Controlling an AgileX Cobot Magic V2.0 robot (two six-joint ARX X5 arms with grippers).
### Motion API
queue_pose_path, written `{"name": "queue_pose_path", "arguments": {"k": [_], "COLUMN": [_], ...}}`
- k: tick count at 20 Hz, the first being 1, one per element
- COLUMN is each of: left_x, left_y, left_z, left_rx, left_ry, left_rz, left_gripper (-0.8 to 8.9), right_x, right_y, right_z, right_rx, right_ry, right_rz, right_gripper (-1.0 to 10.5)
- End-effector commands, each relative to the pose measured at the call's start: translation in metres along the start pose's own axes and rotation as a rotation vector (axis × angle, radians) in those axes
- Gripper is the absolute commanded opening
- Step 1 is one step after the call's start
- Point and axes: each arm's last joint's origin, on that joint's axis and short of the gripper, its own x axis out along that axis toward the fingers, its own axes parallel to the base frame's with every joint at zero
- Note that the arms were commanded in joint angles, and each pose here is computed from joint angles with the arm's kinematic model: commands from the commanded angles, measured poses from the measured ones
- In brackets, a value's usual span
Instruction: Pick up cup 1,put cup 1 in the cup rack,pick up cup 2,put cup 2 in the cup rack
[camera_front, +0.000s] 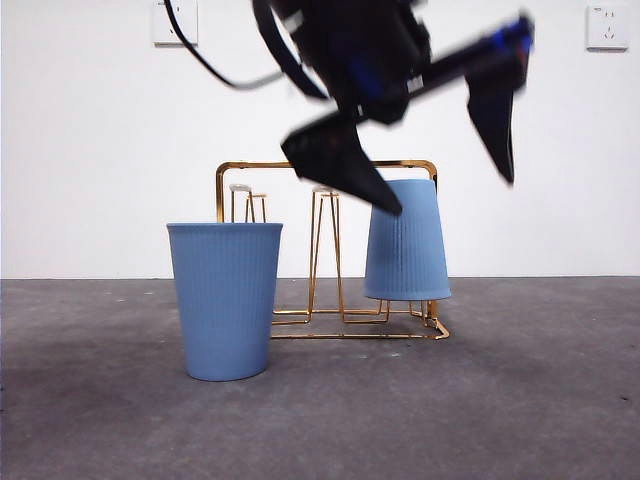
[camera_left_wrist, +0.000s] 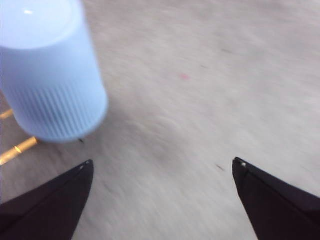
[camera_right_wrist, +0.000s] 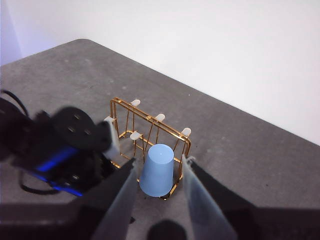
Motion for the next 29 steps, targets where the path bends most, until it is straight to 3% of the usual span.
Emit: {"name": "queue_pose_path", "arguments": {"k": [1, 4, 10, 14, 18, 22, 29], "left_x": [-0.032, -0.095, -0.217, -0.27, -0.297, -0.312, -0.314], "left_y": [-0.003, 0.001, 0.031, 0.047, 0.058, 0.064, 0.065], "left_z": [0.007, 0.015, 0.003, -0.022, -0.046, -0.063, -0.067], "left_rx": [0.01, 0.053, 0.063, 0.049, 0.051, 0.06, 0.063], "left_ry": [-0.024, -0.1, -0.272, -0.303, -0.275, -0.238, -0.221], "left_rz": [-0.03, -0.009, 0.202, 0.308, 0.402, 0.437, 0.438], "left_gripper": [4.69, 4.69, 4.69, 4.69, 4.69, 4.68, 4.68], "right_x": [0.014, 0.042, 0.138, 0.215, 0.281, 0.332, 0.378], "right_y": [0.003, 0.009, 0.031, 0.049, 0.066, 0.08, 0.094], "right_z": [0.002, 0.007, 0.012, 0.003, -0.021, -0.053, -0.09], "right_rx": [0.014, 0.045, 0.074, 0.121, 0.163, 0.188, 0.218], "right_ry": [0.038, 0.096, 0.291, 0.387, 0.513, 0.634, 0.745], "right_rz": [0.008, 0.075, 0.193, 0.264, 0.282, 0.281, 0.282], "right_gripper": [1.6, 1.6, 1.7, 3.3, 3.3, 4.1, 4.1]}}
